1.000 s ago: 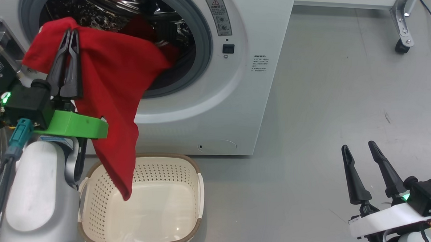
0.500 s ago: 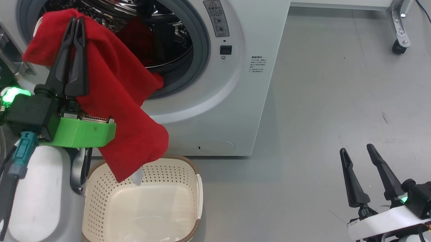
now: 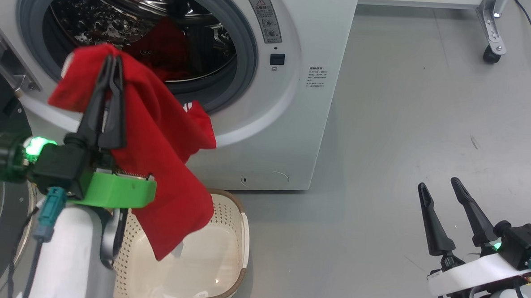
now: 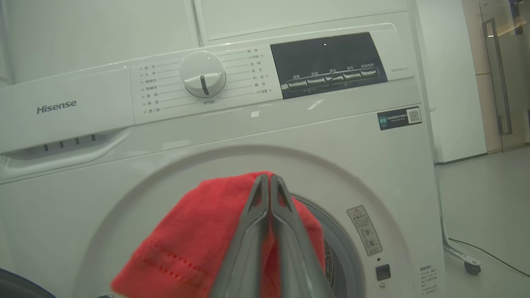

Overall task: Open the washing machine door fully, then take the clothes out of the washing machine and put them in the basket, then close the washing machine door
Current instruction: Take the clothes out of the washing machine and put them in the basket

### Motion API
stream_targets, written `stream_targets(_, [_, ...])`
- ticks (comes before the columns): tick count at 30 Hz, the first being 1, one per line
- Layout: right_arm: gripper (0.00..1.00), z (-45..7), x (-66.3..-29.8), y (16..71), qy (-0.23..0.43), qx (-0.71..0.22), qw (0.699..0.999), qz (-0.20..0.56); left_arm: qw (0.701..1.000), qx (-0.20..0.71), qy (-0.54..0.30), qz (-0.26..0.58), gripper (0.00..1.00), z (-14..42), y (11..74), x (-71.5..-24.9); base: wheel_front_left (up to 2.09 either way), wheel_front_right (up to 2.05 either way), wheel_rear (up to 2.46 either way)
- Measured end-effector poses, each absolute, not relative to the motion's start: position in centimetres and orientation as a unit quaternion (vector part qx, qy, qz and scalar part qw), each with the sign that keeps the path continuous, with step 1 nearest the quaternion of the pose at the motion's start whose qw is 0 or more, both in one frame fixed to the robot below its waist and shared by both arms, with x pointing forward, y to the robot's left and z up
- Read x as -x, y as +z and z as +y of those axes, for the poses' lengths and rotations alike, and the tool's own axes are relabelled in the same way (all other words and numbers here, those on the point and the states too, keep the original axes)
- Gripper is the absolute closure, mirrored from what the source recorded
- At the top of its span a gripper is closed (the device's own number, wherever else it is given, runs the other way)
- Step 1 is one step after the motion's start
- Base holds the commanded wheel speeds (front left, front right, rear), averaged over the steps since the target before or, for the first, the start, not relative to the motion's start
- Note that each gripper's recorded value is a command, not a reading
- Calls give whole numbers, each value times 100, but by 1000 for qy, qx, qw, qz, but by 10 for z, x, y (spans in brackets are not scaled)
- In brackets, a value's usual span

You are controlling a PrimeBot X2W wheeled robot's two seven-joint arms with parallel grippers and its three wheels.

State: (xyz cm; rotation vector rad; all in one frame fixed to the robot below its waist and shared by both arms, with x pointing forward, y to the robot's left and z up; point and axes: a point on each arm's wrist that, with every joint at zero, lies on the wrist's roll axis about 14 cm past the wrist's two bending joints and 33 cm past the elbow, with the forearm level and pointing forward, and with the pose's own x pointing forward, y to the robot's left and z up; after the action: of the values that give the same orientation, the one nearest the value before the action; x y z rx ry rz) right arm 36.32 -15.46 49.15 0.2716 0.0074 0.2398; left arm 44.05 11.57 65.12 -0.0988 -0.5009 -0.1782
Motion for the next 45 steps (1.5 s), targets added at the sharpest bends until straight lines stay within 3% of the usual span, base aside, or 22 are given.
stream_targets(6, [0,-153,-363,490,122,-136,983,7,989,52,-100,-100,100,105,566,-437,0,0,0])
stream_targets(15, [0,-152,-364,481,127,-132,983,23,993,61,-93,48,100,104,475,-426,0,0,0])
stream_targets(28, [0,-168,-374,465,111,-122,985,47,972,50,-103,204,100,90,376,-413,0,0,0])
stream_targets(45, [0,-209,-382,451,53,-110,990,65,938,115,-46,324,100,88,295,-425,0,0,0])
